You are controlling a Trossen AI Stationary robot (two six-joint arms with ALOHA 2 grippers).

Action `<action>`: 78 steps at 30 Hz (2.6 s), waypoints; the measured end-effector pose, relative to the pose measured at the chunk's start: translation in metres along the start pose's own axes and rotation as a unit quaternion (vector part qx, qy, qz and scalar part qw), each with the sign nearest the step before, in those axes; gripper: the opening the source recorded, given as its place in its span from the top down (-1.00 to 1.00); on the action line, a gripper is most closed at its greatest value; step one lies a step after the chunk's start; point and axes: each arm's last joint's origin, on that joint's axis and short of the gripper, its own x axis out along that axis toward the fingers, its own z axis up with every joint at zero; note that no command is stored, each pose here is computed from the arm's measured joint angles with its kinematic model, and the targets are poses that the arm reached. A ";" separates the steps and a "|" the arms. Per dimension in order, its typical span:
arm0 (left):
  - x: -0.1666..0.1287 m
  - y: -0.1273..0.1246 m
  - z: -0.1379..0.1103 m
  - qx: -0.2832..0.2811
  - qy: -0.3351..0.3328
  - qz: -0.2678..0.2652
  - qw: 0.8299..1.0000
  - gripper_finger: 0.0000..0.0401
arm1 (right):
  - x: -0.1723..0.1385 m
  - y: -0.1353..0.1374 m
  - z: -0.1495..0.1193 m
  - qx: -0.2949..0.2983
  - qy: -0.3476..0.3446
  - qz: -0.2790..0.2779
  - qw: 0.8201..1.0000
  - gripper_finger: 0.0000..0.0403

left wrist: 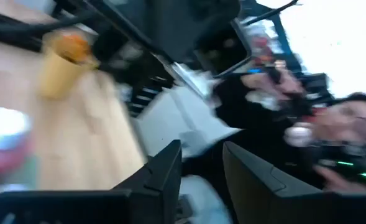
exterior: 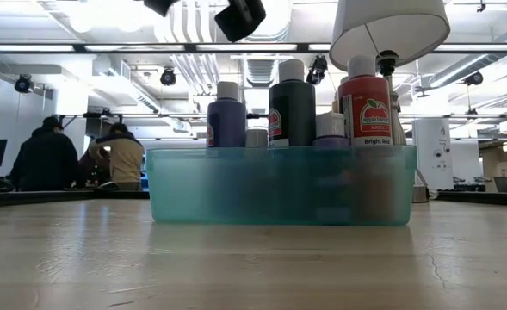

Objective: Pick & Place Paint Supplies
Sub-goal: Put the silver paintbrush into the yellow cup

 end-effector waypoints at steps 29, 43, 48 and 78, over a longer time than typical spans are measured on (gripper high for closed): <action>-0.053 -0.061 -0.006 0.282 -0.023 0.472 0.835 0.37 | -0.146 -0.032 -0.097 0.580 -0.251 0.350 0.691 0.94; -0.056 -0.073 -0.011 0.339 -0.046 0.509 0.790 0.37 | -0.176 0.032 -0.131 0.656 -0.219 0.306 0.654 0.94; -0.060 -0.078 -0.010 0.351 -0.050 0.508 0.785 0.37 | -0.180 0.052 -0.135 0.667 -0.213 0.305 0.646 0.94; -0.065 -0.078 -0.015 0.332 -0.051 0.520 0.785 0.37 | -0.179 0.138 -0.147 0.695 -0.183 0.294 0.629 0.94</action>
